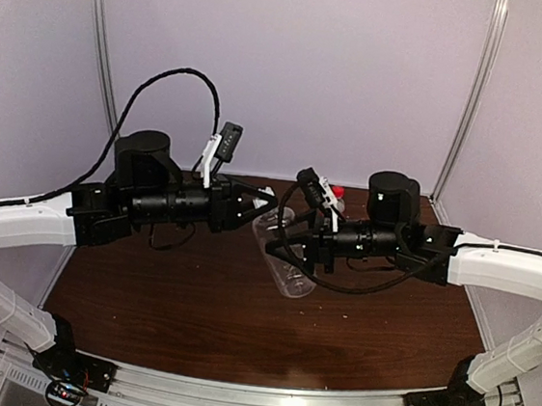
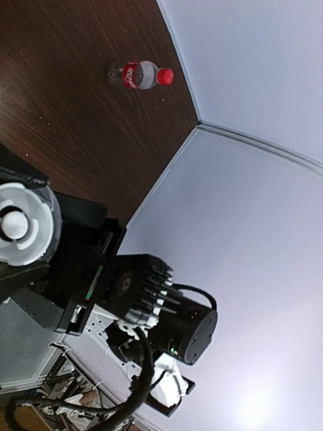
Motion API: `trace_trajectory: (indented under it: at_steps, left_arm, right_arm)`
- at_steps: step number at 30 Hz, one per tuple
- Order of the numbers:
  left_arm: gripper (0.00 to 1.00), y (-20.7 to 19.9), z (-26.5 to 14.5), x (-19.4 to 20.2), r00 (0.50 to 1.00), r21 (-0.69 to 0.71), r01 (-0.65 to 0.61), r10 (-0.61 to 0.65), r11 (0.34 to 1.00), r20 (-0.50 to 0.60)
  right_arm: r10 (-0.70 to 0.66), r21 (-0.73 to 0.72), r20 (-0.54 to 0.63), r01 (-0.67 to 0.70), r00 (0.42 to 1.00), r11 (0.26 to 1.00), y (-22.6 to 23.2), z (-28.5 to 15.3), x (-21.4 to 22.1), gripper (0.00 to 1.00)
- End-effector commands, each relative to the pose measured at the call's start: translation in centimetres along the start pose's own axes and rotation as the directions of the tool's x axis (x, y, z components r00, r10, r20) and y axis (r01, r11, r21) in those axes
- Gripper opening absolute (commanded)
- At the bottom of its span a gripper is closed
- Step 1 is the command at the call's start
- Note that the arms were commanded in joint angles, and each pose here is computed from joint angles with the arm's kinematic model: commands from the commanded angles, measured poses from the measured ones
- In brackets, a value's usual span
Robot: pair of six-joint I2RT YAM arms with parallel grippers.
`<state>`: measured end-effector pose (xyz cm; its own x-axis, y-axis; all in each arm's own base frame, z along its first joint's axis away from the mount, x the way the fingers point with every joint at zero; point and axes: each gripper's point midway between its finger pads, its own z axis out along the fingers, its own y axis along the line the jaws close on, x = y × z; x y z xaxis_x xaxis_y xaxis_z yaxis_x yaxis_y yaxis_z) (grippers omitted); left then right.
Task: Unscrew the bottle caps
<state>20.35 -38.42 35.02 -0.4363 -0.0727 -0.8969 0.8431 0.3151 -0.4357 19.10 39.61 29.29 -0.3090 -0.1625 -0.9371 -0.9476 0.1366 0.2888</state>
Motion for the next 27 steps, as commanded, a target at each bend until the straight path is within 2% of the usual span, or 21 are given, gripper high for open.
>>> trace_trajectory:
  at_steps: [1, 4, 6, 12, 19, 23, 27]
  left_arm:
    - [0.0, 4.0, -0.8, -3.2, 0.986, -0.261, 0.116, -0.078, 0.958, 0.15]
    - [0.0, 4.6, -0.6, -3.2, 0.984, -0.289, 0.128, -0.084, 0.949, 0.158]
    - [0.07, 4.5, -0.4, -3.2, 0.984, -0.283, 0.125, -0.083, 0.951, 0.155]
    - [0.46, 3.0, -0.8, -3.5, 0.989, -0.219, 0.038, -0.006, 0.975, 0.148]
    - [0.77, 0.3, -3.2, -3.4, 0.984, -0.126, -0.13, 0.144, 0.983, 0.104]
    - [0.82, -2.4, -4.3, -3.0, 0.965, -0.003, -0.255, 0.255, 0.967, 0.06]
    - [0.83, -5.7, -5.4, -2.4, 0.934, 0.166, -0.357, 0.352, 0.919, 0.057]
  right_arm:
    - [-0.033, 0.226, 0.0, 0.032, 0.999, 0.974, -3.9, -0.3, -0.4, 0.41]
    - [-0.036, 0.257, -0.004, 0.036, 0.999, 0.966, -4.6, -0.2, -0.1, 0.4]
    - [-0.036, 0.244, -0.005, 0.037, 0.999, 0.969, -4.4, 0.0, 0.1, 0.4]
    - [-0.044, 0.147, -0.015, 0.046, 0.999, 0.988, -2.9, 0.4, 0.3, 0.41]
    - [-0.07, 0.01, -0.023, 0.07, 0.997, 0.998, -0.3, 0.1, 0.5, 0.42]
    - [-0.075, -0.122, -0.026, 0.071, 0.997, 0.99, 1.9, 0.0, 0.6, 0.44]
    - [-0.07, -0.296, -0.015, 0.062, 0.997, 0.953, 4.7, -0.3, 0.5, 0.45]
